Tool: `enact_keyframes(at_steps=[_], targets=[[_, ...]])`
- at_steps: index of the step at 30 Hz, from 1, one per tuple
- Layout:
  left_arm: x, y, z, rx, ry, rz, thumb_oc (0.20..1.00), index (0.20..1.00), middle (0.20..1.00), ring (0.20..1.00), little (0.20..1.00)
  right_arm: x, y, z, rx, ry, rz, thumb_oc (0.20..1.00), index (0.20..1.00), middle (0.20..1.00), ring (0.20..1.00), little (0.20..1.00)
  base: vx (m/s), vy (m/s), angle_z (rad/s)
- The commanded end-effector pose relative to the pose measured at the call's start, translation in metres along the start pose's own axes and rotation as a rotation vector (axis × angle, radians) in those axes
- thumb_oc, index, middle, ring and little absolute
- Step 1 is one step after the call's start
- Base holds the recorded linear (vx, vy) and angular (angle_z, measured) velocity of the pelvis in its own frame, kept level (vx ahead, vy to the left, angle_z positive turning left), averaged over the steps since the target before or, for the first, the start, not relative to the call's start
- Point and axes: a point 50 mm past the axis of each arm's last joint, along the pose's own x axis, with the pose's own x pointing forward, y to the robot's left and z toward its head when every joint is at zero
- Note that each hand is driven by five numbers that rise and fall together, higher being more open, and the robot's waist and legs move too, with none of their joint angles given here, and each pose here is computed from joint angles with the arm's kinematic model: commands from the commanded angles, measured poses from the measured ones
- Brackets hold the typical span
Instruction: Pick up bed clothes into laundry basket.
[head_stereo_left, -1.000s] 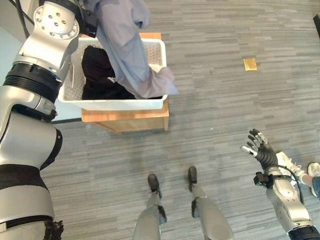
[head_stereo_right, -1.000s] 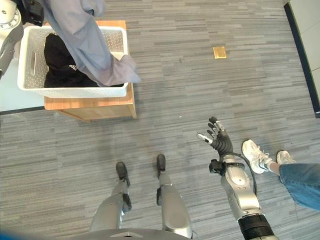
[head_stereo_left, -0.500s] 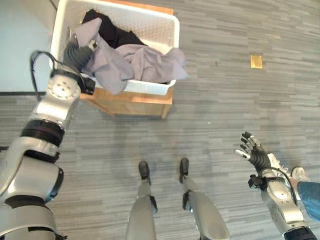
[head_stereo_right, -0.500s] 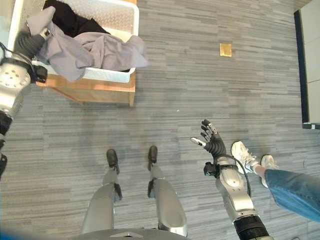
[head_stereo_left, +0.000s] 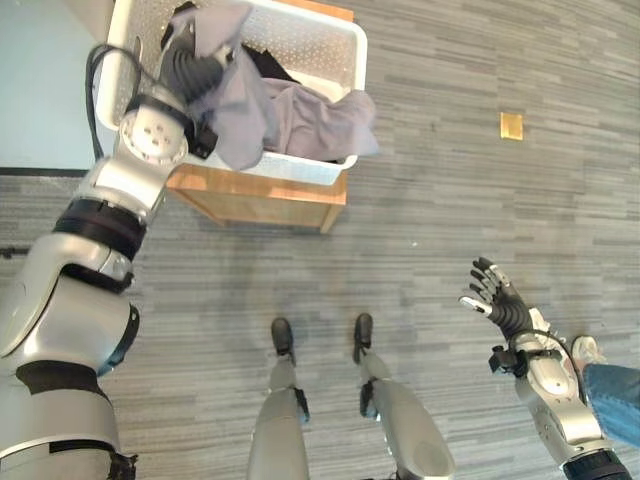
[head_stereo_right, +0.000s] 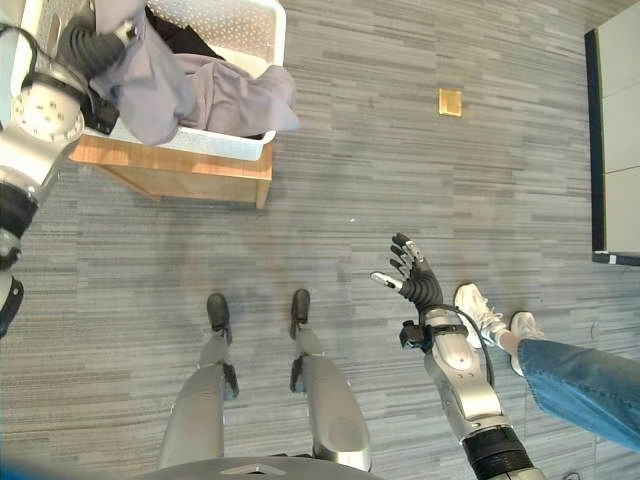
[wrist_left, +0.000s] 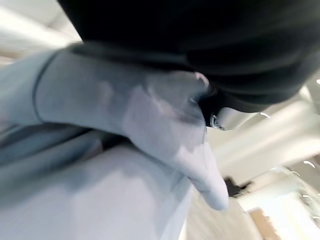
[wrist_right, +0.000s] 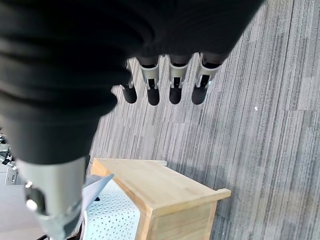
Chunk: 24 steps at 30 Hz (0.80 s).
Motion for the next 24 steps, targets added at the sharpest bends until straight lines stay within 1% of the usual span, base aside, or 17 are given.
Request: enact_keyframes(at_steps=[1, 4, 5, 7, 10, 11, 12, 15, 21, 24], targets=[[0.018, 0.046, 0.045, -0.111, -0.142, 0.186, 0.2, 0.2, 0.2, 0.2, 0.2, 0.002, -0.01, 0.02, 0.0, -0.111, -0.022, 1.0, 1.0, 1.0, 1.0, 1.0, 0.01, 0.012, -0.04], [0.018, 0.05, 0.045, -0.102, -0.136, 0.193, 0.2, 0.2, 0.2, 0.2, 0.2, 0.002, -0.009, 0.02, 0.002, -0.111, -0.02, 1.0, 1.0, 1.0, 1.0, 1.0, 0.01, 0.012, -0.07], [0.019, 0.057, 0.042, -0.104, -0.115, 0.211, 0.2, 0.2, 0.2, 0.2, 0.2, 0.001, -0.01, 0.019, 0.0, -0.105, -0.022, 1.0, 1.0, 1.0, 1.0, 1.0, 0.02, 0.011, -0.06], [0.018, 0.062, 0.038, -0.085, -0.096, 0.217, 0.2, 0.2, 0.2, 0.2, 0.2, 0.001, -0.012, 0.019, 0.003, -0.104, -0.029, 1.0, 1.0, 1.0, 1.0, 1.0, 0.02, 0.013, -0.07], [0.017, 0.062, 0.028, -0.033, -0.048, 0.179, 0.2, 0.2, 0.2, 0.2, 0.2, 0.0, -0.014, 0.018, 0.005, -0.102, -0.04, 1.0, 1.0, 1.0, 1.0, 1.0, 0.0, 0.014, -0.07], [0.016, 0.061, 0.026, 0.025, -0.031, 0.149, 0.347, 0.347, 0.347, 0.347, 0.347, -0.001, -0.015, 0.018, 0.003, -0.1, -0.045, 1.0, 1.0, 1.0, 1.0, 1.0, 0.0, 0.013, -0.04], [0.017, 0.063, 0.028, 0.049, -0.039, 0.154, 1.0, 1.0, 1.0, 1.0, 1.0, -0.002, -0.016, 0.016, 0.002, -0.094, -0.048, 1.0, 1.0, 1.0, 1.0, 1.0, 0.0, 0.0, 0.0], [0.016, 0.065, 0.025, 0.102, -0.023, 0.128, 1.0, 1.0, 1.0, 1.0, 1.0, -0.003, -0.018, 0.017, -0.006, -0.1, -0.055, 1.0, 1.0, 1.0, 1.0, 1.0, 0.0, 0.0, 0.0], [0.016, 0.068, 0.034, 0.197, -0.056, 0.102, 1.0, 1.0, 1.0, 1.0, 1.0, -0.002, -0.021, 0.02, -0.02, -0.106, -0.051, 1.0, 1.0, 1.0, 1.0, 1.0, 0.0, 0.0, 0.0], [0.016, 0.068, 0.036, 0.202, -0.066, 0.101, 1.0, 1.0, 1.0, 1.0, 1.0, -0.002, -0.02, 0.02, -0.018, -0.108, -0.05, 1.0, 1.0, 1.0, 1.0, 1.0, 0.0, 0.0, 0.0]])
